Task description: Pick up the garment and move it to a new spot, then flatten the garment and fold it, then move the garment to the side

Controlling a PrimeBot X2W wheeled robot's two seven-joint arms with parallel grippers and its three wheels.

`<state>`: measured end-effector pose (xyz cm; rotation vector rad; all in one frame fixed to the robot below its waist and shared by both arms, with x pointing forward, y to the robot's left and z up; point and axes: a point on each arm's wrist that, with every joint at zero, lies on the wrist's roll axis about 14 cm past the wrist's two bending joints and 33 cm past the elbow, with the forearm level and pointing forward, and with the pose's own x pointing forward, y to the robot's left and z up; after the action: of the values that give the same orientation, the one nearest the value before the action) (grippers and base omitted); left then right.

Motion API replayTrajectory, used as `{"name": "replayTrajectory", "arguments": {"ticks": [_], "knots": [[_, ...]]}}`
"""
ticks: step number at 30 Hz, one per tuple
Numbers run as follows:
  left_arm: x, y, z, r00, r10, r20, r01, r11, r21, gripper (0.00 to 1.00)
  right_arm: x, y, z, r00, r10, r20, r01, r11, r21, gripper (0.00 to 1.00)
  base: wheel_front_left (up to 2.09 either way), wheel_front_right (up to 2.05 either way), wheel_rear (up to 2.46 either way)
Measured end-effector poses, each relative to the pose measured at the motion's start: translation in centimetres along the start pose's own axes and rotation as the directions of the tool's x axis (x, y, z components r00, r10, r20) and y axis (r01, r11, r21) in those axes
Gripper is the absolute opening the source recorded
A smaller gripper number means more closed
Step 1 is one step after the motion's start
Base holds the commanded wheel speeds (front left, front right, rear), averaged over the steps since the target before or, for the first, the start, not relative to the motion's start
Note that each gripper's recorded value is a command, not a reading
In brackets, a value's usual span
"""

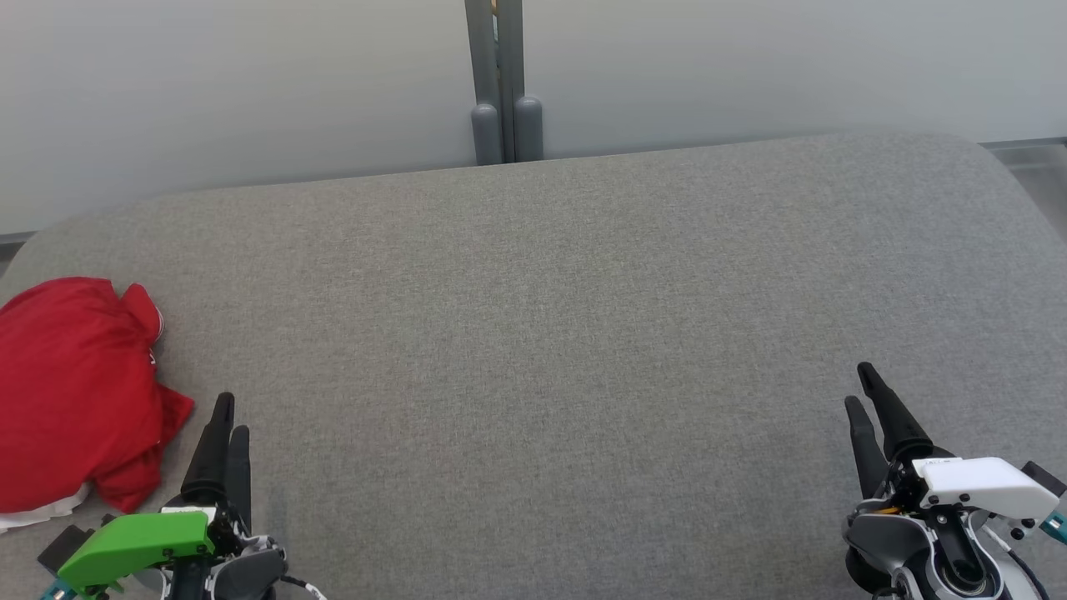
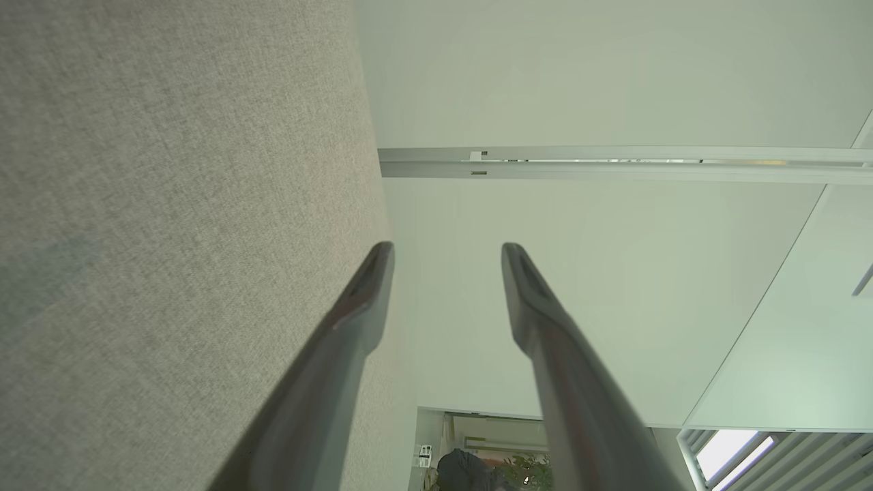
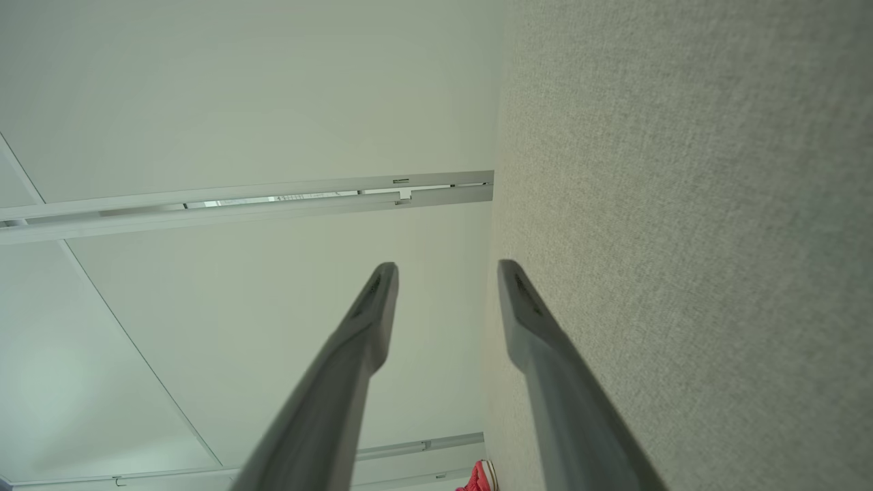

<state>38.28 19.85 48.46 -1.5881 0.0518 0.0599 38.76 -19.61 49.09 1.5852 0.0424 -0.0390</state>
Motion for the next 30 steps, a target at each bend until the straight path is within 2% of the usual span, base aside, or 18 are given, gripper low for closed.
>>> {"name": "replayTrajectory", "arguments": {"ticks": [5, 13, 21, 30], "knots": [[-0.1, 0.5, -0.2, 1.0, 0.017, 0.005, -0.017, 0.999, 0.032, 1.0, -0.2, -0.3, -0.1, 1.0, -0.012, 0.001, 0.012, 0.999, -0.035, 1.0, 0.0, 0.0, 0.0], [-0.1, 0.7, 0.0, 0.999, 0.029, 0.019, -0.033, 0.974, 0.223, 1.0, -0.1, -0.4, -0.2, 1.0, -0.02, -0.001, 0.019, 0.979, -0.204, 1.0, 0.0, 0.0, 0.0], [-0.2, 1.1, -0.4, 0.998, 0.052, 0.018, -0.055, 0.912, 0.406, 1.0, -0.1, -0.3, -0.6, 1.0, -0.019, -0.009, 0.014, 0.924, -0.382, 1.0, 0.0, 0.0, 0.0], [-0.6, 2.1, -0.6, 0.996, 0.086, 0.025, -0.086, 0.829, 0.553, 1.0, -0.1, -0.3, -1.2, 1.0, -0.017, -0.026, 0.0, 0.839, -0.544, 1.0, 0.0, 0.0, 0.0]]}}
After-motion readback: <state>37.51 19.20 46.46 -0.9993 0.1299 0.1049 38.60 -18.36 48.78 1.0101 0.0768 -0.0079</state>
